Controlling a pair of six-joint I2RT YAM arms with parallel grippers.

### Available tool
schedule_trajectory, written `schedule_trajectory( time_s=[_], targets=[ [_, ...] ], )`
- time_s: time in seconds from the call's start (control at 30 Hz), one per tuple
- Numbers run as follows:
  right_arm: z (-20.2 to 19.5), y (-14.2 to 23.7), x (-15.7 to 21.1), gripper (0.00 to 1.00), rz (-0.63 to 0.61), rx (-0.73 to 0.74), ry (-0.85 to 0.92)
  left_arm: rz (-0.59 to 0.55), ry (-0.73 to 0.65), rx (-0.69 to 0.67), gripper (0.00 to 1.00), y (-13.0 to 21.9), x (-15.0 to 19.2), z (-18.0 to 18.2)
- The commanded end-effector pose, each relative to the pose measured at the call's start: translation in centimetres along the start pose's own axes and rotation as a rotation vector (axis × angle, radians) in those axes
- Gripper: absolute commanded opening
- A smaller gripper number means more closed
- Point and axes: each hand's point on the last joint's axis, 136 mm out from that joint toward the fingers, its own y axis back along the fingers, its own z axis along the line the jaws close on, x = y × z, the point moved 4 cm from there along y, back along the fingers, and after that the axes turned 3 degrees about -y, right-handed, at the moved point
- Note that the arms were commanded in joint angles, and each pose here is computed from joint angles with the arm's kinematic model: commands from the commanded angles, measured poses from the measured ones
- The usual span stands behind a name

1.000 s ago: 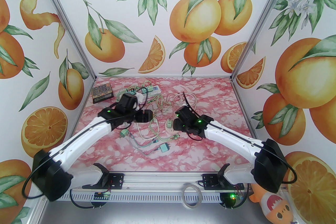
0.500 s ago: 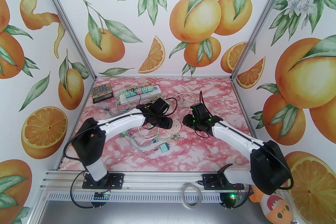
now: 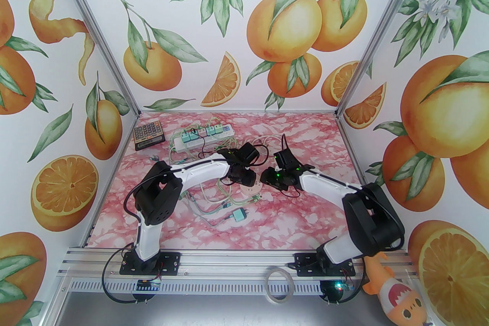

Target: Pull the plug off the socket

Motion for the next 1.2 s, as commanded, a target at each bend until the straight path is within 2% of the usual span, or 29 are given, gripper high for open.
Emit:
schedule_trajectory(
  time_s=[0.0,0.17,0.23,0.5,0.87,1.0,1.17],
  targets=[
    [1.9,-0.3,-1.1,0.41,0.011,-0.085,0.031,0.002,-0.011,-0.014,0.38,0.0,-0.5,-0.1],
    [2.3,-1.1,-0.7,0.42,0.061,-0.118,0.038,0.004,-0.009,-0.013,0.31,-0.1,-0.6,-0.2],
    [1.9,-1.7,-0.3,0.42,0.088,-0.106,0.036,0.006,-0.008,-0.009,0.21,-0.2,-0.6,-0.3],
    [-1.8,-2.9,1.3,0.31,0.146,0.074,0.025,-0.004,-0.008,-0.009,0.16,0.2,-0.8,-0.4],
    [-3.6,-3.2,2.1,0.29,0.170,0.194,0.024,0.002,-0.074,-0.068,0.13,0.0,-0.6,-0.9],
    [-4.0,-3.4,2.3,0.28,0.182,0.248,0.031,-0.005,-0.121,-0.139,0.12,0.5,-0.7,-0.8],
    [-4.0,-3.6,2.5,0.27,0.192,0.276,0.040,-0.003,-0.121,-0.146,0.10,0.5,-0.6,-0.6]
  ],
)
